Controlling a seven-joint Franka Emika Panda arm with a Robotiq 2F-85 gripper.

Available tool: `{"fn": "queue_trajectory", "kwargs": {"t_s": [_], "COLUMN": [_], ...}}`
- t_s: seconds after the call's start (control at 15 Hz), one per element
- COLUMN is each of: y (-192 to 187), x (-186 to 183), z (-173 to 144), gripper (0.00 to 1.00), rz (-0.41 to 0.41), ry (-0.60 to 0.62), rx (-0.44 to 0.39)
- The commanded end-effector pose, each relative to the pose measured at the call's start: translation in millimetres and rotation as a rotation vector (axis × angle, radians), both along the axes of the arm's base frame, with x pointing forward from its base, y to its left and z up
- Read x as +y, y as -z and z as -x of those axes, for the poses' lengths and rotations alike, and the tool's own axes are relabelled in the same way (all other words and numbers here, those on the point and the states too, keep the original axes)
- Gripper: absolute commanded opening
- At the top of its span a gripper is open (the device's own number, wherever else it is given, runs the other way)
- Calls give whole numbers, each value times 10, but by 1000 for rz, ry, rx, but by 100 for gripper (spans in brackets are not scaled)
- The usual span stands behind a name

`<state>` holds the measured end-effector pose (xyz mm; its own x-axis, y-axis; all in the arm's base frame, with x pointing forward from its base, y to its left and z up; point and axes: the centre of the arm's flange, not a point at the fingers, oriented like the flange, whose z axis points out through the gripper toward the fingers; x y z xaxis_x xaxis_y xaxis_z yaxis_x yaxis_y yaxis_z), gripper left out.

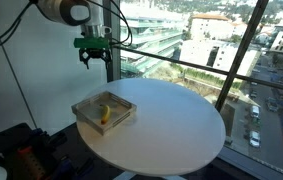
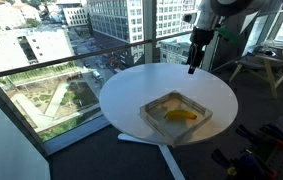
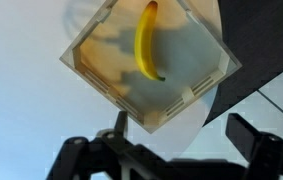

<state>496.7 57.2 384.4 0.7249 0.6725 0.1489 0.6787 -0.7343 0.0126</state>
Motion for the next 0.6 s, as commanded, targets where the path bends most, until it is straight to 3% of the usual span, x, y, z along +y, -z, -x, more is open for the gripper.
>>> {"fn": "queue_trajectory", "kwargs": {"t_s": [0.0, 0.53], "y": [1, -16], "x": [0, 0], "z": [0, -18], "gripper": [100, 100], "rz": [0, -6], "ry": [0, -16], "rx": [0, 13]}}
